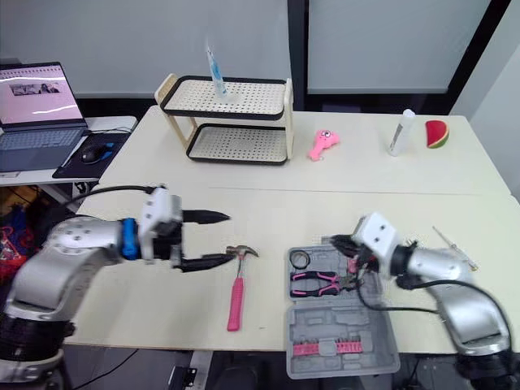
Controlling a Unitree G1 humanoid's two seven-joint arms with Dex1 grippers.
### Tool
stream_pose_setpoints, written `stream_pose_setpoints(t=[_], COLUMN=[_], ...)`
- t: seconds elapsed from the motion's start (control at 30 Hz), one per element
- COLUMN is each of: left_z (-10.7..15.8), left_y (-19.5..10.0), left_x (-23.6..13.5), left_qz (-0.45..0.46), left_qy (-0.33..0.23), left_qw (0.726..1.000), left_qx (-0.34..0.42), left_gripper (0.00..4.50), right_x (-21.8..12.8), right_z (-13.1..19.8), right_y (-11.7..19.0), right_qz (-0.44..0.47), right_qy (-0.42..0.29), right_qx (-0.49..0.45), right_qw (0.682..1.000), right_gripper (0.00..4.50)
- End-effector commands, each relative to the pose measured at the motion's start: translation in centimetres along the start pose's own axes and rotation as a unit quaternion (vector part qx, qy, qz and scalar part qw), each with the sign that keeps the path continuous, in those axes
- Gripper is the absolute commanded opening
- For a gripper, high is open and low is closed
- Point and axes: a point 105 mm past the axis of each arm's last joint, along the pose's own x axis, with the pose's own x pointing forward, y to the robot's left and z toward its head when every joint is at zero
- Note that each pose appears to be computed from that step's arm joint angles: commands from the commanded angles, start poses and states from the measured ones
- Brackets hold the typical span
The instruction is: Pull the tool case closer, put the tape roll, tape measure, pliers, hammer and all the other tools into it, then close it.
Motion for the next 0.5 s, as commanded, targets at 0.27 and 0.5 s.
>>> stream_pose_setpoints(t=[0.27,0.5], left_z=[-4.1,-7.6], left_y=[1.7,2.1], left_x=[-10.1,-13.0], left_qz=[0.138,0.214], left_qy=[0.049,0.077], left_qw=[0.985,0.968], left_qx=[-0.088,-0.105], left_gripper=[4.50,4.50], right_x=[-14.0,-20.4], right_z=[-1.6,-7.5], right_y=[-4.5,-6.2], right_qz=[-0.097,-0.226], right_qy=[0.115,0.169], right_qx=[0.004,0.037], right_qw=[0.989,0.959], right_gripper=[2.93,4.45])
